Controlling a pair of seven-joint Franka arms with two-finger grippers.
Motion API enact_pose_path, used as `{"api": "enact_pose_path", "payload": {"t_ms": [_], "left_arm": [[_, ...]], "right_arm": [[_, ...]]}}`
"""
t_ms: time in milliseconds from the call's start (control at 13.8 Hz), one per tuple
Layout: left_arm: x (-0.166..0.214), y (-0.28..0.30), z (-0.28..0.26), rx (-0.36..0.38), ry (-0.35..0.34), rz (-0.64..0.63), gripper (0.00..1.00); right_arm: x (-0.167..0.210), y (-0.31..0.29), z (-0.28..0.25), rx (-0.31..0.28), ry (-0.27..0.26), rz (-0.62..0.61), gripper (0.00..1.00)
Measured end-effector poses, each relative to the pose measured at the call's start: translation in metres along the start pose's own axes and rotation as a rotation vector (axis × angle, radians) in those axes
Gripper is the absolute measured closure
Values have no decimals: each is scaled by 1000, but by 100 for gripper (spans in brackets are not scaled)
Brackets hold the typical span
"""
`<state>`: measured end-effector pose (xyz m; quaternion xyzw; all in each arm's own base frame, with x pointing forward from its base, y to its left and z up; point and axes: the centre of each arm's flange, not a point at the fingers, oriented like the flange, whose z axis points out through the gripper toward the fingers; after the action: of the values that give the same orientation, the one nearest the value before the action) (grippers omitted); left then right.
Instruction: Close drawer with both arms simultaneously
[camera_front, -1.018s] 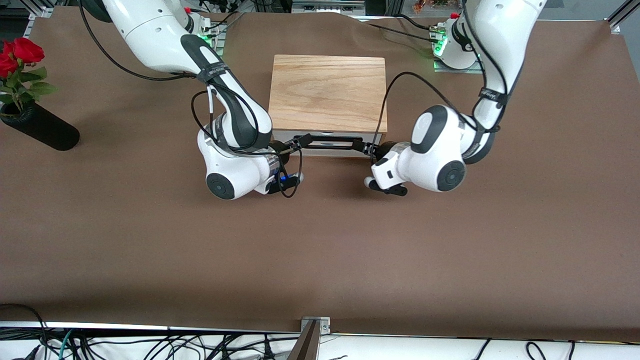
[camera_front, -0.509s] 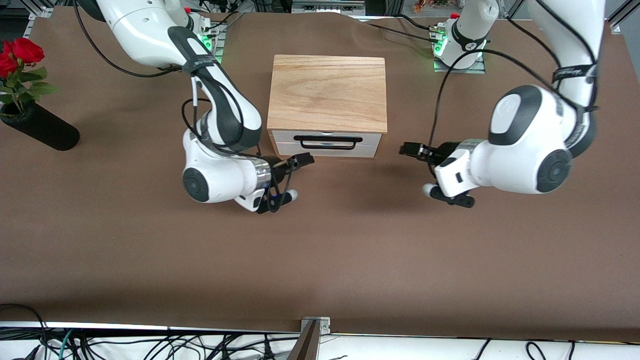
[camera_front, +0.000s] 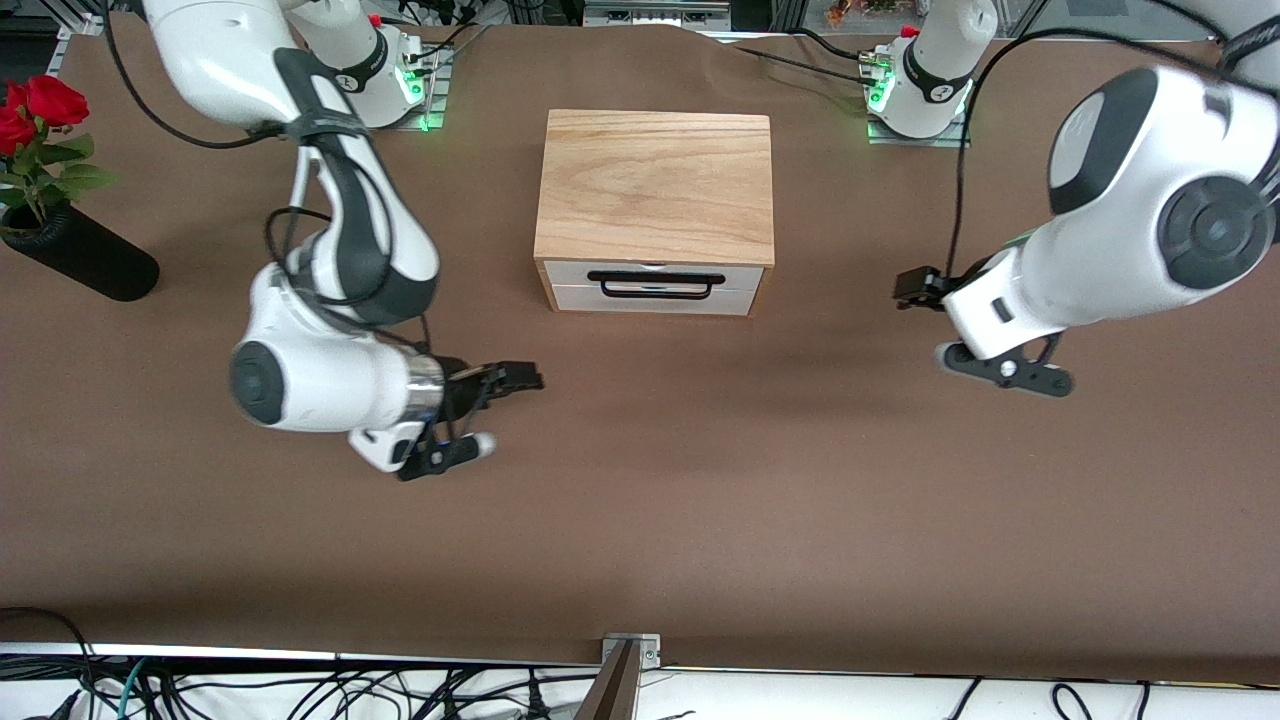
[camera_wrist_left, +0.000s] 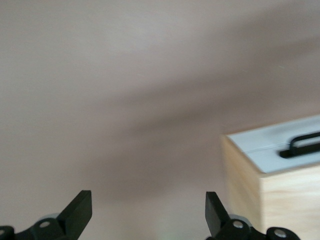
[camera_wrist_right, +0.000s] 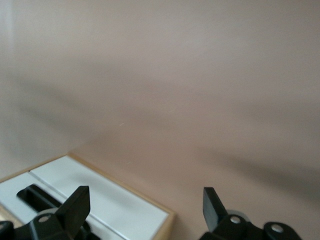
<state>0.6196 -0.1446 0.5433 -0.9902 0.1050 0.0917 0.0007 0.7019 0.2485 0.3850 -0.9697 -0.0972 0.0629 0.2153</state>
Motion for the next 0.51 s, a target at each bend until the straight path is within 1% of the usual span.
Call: {"api": "enact_pose_path", "payload": {"t_ms": [73,145,291,364,436,509], "left_arm": [[-9,-8,-19,33,37,-13,0],[-20,-17,-38,47,78,-30,0],[-39,-42,-67,53,194,-72,0],[-47,-52,-69,56,242,-89,0],[-57,-57,-65,60,261,-99,0],[-66,-56,-58,63,250,-99,0]], "right_arm": [[1,23,-23,-4,24,3,0],[0,48,-43,-4,44,-13,0],[-1,85,-63,-14,58,-45,0],[-1,96,-65,-52,56,-52,0],[-1,104,-67,-112,54,-59,0],[-1,108,-70,-170,61,-69,0]]}}
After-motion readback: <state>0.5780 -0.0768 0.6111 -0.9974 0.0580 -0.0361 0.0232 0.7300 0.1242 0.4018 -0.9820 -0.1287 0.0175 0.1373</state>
